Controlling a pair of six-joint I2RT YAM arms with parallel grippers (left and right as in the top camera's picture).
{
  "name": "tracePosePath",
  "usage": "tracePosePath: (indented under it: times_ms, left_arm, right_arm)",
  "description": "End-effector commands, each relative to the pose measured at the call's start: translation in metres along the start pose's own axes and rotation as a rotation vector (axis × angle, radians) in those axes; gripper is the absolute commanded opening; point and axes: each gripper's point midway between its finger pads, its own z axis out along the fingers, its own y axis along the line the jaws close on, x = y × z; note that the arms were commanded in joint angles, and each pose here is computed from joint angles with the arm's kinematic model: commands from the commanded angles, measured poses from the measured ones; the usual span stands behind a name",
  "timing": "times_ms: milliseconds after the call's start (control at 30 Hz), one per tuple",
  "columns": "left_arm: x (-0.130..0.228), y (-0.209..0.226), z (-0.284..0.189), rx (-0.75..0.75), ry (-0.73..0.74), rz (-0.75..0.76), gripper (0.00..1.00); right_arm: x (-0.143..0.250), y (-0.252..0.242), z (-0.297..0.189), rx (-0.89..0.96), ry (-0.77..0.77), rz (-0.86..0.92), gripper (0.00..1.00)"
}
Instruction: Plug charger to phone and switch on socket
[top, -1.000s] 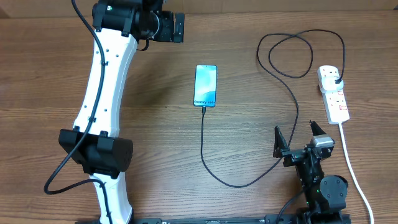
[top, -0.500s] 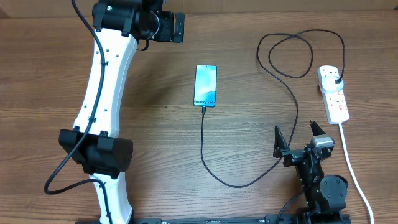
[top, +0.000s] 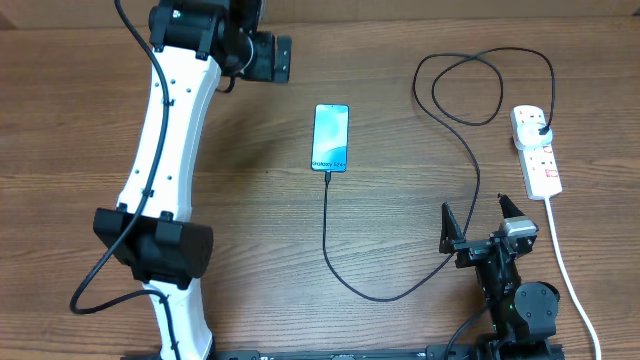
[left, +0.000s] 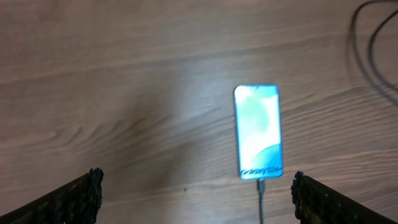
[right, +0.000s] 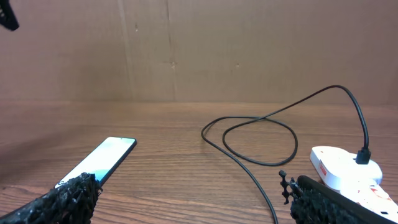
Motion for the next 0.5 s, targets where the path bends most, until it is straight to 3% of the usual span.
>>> tracePosePath:
  times_ms: [0,467]
  left_arm:
    - [0.009,0.011,-0.03,-0.048,-0.069,0.006,1.0]
    - [0.139,0.058,-0.073,-0.222,-0.103,0.0,1.0]
  right_arm:
    - [0.002,-0.002,0.0,0.011,-0.005,-0.005,1.0]
    - [0.002,-0.002,0.0,0.011,-0.005,-0.005,1.0]
